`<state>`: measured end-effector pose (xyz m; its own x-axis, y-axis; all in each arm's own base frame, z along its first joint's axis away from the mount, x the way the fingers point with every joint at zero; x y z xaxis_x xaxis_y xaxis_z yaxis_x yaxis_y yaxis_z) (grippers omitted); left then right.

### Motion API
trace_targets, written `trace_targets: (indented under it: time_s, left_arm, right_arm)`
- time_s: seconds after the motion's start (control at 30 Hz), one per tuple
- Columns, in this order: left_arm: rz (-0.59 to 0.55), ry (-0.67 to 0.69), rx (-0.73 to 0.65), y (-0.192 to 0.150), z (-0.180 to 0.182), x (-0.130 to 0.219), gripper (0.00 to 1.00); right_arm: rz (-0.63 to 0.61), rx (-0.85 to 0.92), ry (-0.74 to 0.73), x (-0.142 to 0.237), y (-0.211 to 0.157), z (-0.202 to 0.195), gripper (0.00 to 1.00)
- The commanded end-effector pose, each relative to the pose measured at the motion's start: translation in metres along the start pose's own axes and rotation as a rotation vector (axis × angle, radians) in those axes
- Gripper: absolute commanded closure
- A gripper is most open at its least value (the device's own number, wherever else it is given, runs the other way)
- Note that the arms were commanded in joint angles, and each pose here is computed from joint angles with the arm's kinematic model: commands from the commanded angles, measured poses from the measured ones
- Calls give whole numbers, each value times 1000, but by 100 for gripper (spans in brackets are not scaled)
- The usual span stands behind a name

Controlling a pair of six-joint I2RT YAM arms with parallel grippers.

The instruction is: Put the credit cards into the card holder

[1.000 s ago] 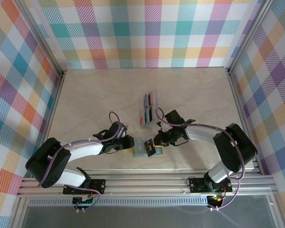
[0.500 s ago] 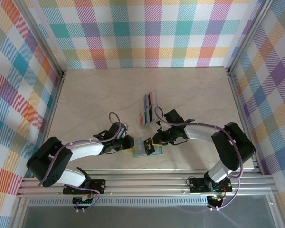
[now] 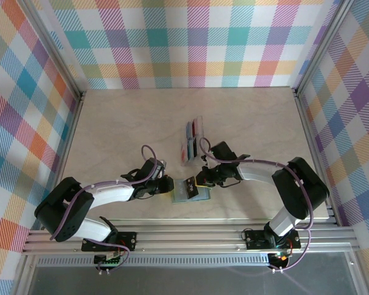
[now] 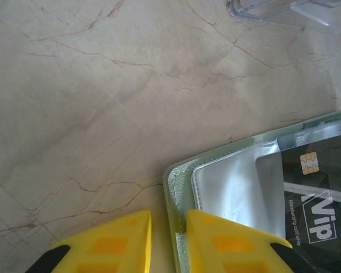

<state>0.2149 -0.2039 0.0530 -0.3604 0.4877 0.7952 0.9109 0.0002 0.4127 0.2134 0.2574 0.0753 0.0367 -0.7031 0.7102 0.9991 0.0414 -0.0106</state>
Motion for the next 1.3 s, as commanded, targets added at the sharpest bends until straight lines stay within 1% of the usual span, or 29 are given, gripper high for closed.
trace_targets:
  time_s: [0.0,0.37,0.63,0.8,1.1,1.27]
  left_arm:
    - [39,-10,-19,-12,-2,-6,77]
    - [46,-6,-24,-16,-3,-9,78]
    - [40,14,-23,-19,2,-5,79]
    - [36,23,-20,-22,6,-3,79]
    - [40,29,-16,-25,7,-3,79]
    - [44,32,-19,-27,7,-5,79]
  right_arm:
    - [-23,10,4,-6,4,4,100]
    - [-12,20,-9,-20,-2,6,100]
    - [-30,-20,-77,-21,-3,-5,100]
    - [-36,-70,-77,-22,-5,-9,100]
    - [-90,-99,-62,-10,-8,-7,100]
    - [-82,-102,-55,-17,-12,-4,100]
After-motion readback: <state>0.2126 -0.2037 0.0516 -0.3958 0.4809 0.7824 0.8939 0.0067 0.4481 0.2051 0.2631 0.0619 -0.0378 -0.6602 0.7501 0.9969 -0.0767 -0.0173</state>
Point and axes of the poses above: each hand's point on the last joint's axis, 136 mm out from that joint toward the fingers, its own x axis back along the fingers, its own z axis along the line the jaws close on, y = z × x, the point moved 4 cm from there along x, back along the fingers, and after that the axes turned 8 degrees about -x, right-handed, at the moved point
